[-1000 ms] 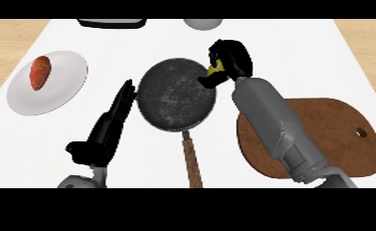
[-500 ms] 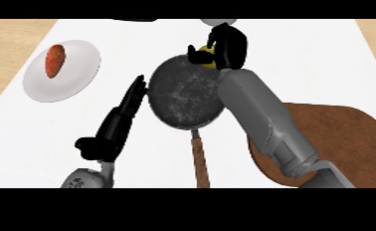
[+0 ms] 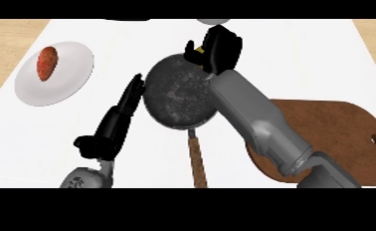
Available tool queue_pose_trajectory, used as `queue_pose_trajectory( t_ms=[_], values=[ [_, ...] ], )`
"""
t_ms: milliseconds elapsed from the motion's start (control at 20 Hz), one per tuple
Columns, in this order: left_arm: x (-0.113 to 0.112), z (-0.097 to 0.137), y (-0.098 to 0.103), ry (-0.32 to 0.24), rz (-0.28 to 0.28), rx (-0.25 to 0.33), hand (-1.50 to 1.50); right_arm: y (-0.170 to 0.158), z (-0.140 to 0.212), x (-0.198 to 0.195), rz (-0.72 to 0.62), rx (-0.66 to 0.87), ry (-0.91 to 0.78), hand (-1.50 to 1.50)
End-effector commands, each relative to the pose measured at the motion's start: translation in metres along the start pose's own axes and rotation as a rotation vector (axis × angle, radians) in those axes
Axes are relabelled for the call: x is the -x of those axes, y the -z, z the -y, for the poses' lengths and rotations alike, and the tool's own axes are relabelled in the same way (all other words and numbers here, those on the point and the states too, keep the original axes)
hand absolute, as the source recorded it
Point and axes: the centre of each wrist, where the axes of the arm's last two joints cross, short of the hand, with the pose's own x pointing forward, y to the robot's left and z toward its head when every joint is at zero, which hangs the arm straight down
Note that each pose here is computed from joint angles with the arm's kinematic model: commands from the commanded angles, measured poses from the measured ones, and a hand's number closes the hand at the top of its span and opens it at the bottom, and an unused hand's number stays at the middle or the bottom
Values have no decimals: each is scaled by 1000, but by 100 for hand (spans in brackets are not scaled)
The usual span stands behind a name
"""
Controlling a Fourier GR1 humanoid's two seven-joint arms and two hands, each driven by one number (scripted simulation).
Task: Pick the lemon from the cutting board and place it in the pan
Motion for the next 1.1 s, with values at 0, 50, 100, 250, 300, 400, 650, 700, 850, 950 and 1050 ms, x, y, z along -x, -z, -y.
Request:
queue_pose_trajectory(
  t_ms=[0,50,100,250,300,400,650,700,850,950,1050],
  values=[
    [6,8,2,-5,-1,-14,0,-16,-3,-6,-56,125,105,150],
    [-1,-3,3,4,15,-26,0,-13,0,-11,-62,150,101,150],
    [-7,0,1,2,19,-22,0,-18,-3,-8,-78,154,78,150],
    [-5,4,0,3,29,-45,0,-15,-6,-3,-80,187,83,150],
    [1,-12,-7,5,6,-41,0,-27,-14,12,-86,168,71,150],
    [-4,6,0,-21,22,-30,0,-24,-11,6,-70,182,68,150],
    [-2,2,-1,-5,37,12,0,-30,-22,41,-322,-123,-77,-150],
    [-14,1,7,6,57,19,0,-32,-24,45,-291,-171,-110,-150],
    [-9,0,8,8,49,12,0,-25,-12,26,-326,-248,68,-150],
    [-4,-6,4,-11,40,2,0,-28,-15,32,-308,-270,99,-150],
    [-2,17,10,17,62,15,0,-31,-15,28,-265,-263,137,-150]
  ],
)
